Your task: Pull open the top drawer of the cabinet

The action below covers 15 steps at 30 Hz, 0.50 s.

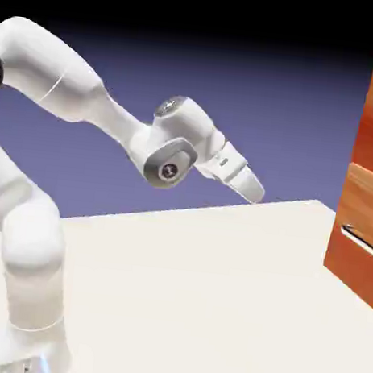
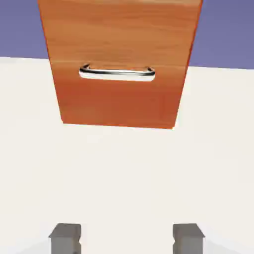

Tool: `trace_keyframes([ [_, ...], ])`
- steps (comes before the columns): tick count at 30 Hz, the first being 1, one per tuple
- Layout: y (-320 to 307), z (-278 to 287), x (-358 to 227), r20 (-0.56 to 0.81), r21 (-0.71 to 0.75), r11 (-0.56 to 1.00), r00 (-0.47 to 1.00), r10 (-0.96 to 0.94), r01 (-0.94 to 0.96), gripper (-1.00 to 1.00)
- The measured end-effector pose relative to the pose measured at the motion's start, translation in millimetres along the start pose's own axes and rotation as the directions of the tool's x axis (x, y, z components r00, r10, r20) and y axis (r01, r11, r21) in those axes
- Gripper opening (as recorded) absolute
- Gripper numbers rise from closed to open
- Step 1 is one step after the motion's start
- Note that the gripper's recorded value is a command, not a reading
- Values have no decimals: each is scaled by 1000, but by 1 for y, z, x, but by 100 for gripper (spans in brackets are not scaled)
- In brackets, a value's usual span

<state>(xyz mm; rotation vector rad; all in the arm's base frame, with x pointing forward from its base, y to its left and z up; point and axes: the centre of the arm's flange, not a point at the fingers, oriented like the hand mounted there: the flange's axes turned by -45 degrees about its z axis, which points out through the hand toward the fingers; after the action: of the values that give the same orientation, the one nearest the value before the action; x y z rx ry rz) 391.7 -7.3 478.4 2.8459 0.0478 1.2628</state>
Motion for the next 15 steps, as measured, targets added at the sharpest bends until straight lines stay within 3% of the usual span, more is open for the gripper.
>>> trace_keyframes([
  [8,68,-99,86,-245,-148,987,969,27,-65,0],
  [15,88,-199,137,-428,-278,957,902,-52,-76,0],
])
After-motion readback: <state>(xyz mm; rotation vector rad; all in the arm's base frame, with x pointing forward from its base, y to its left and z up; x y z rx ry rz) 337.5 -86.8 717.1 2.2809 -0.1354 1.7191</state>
